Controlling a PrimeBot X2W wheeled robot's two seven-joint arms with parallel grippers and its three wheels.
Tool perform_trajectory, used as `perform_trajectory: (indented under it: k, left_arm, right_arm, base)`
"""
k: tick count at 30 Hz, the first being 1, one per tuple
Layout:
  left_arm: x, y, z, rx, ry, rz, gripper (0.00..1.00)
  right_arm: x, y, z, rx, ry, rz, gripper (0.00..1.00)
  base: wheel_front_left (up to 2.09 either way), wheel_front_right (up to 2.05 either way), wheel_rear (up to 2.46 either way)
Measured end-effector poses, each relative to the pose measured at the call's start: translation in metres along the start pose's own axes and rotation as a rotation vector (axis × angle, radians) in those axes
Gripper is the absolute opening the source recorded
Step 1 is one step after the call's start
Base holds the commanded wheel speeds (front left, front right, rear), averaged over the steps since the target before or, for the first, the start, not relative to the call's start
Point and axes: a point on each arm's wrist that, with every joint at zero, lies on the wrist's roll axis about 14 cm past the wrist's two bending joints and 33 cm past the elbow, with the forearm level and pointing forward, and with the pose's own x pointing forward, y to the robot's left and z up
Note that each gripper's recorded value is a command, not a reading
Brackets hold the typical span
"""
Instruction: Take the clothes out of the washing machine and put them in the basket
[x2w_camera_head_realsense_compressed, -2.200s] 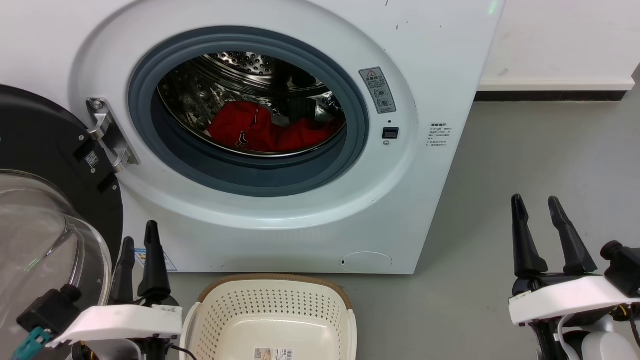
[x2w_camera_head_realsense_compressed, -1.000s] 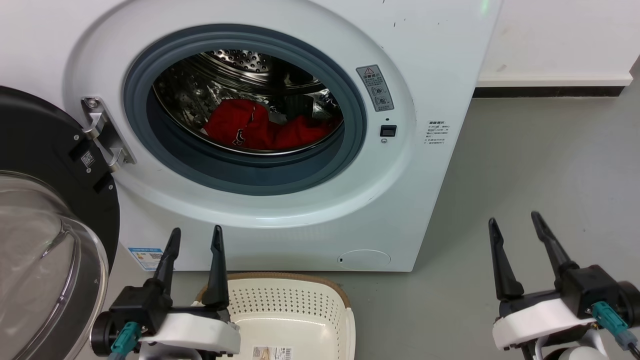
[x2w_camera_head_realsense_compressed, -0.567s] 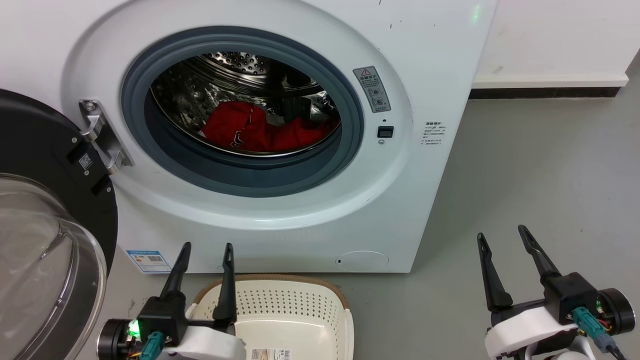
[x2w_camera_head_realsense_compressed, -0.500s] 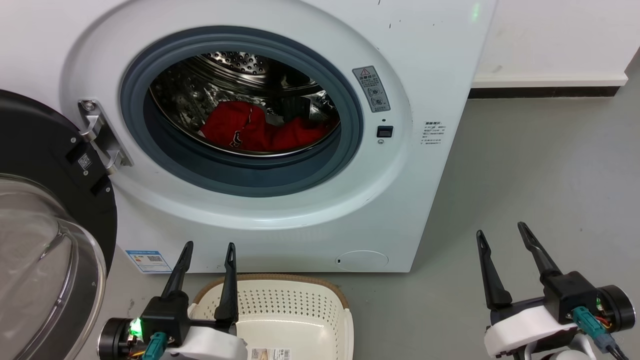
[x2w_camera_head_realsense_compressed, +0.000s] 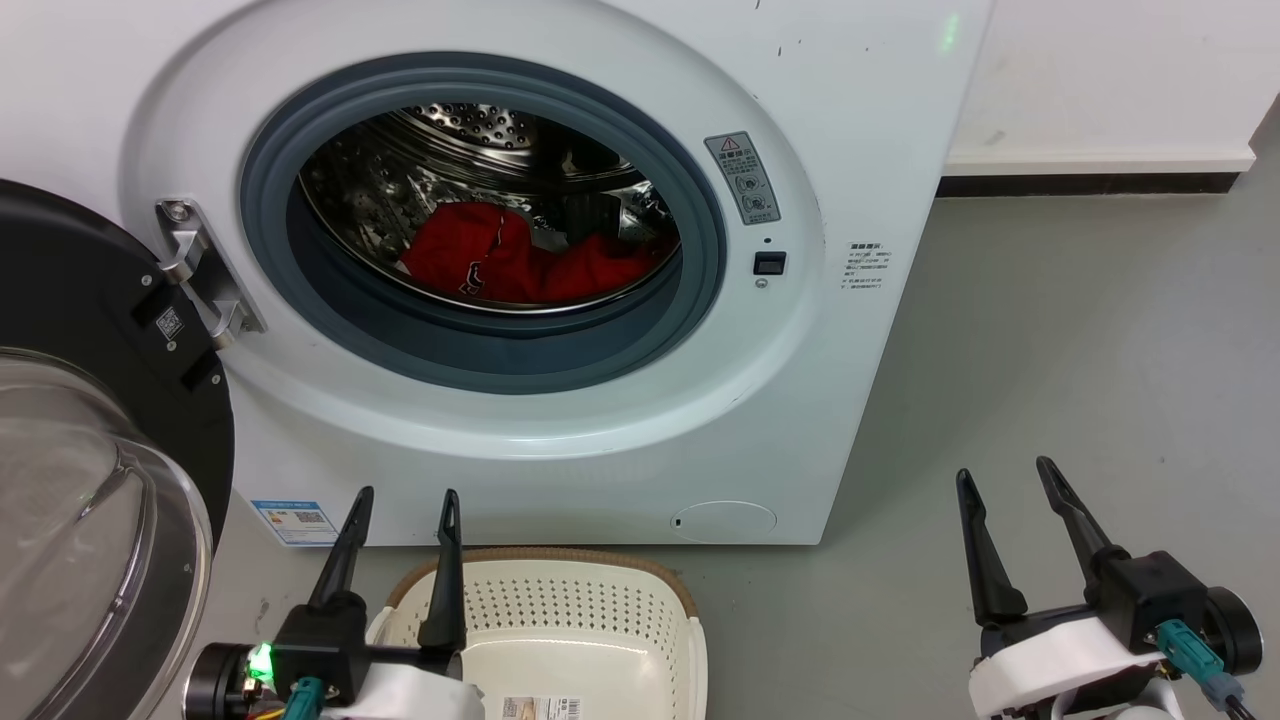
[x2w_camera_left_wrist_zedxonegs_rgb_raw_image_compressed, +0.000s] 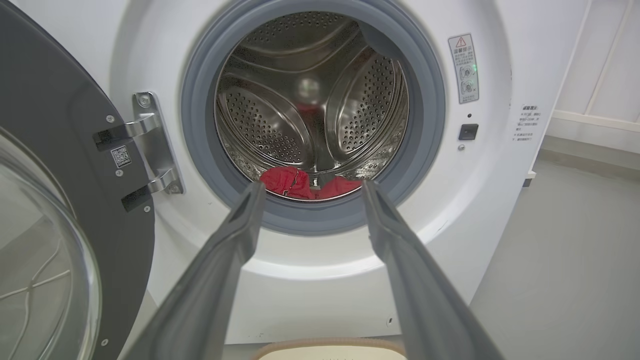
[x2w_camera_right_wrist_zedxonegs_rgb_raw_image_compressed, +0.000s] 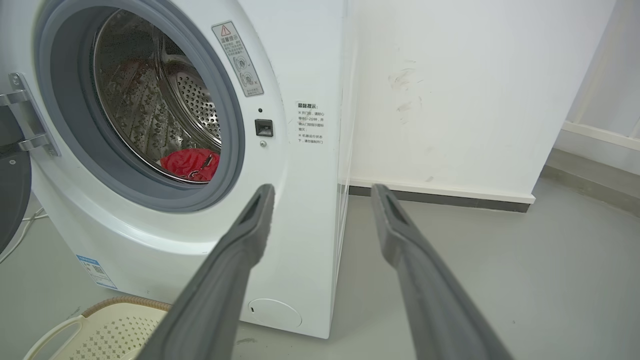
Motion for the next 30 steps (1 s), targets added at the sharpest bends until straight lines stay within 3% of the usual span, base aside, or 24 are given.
perform_trajectory:
  k: [19, 24, 30]
  left_arm:
    - [0.000, -0.004, -0.009, 0.043, 0.024, -0.021, 1.00]
    - [0.002, -0.010, -0.034, 0.093, 0.097, -0.069, 1.00]
    - [0.040, -0.009, -0.053, 0.149, 0.126, -0.136, 1.00]
  right_arm:
    - [-0.001, -0.002, -0.003, -0.007, 0.010, -0.004, 1.00]
    - [0.001, -0.018, -0.008, 0.003, 0.024, -0.053, 1.00]
    - [0.012, -0.033, -0.019, 0.029, 0.046, -0.097, 1.00]
  base:
    - [0.00, 0.00, 0.00]
    - [0.00, 0.00, 0.00]
    - [0.00, 0.00, 0.00]
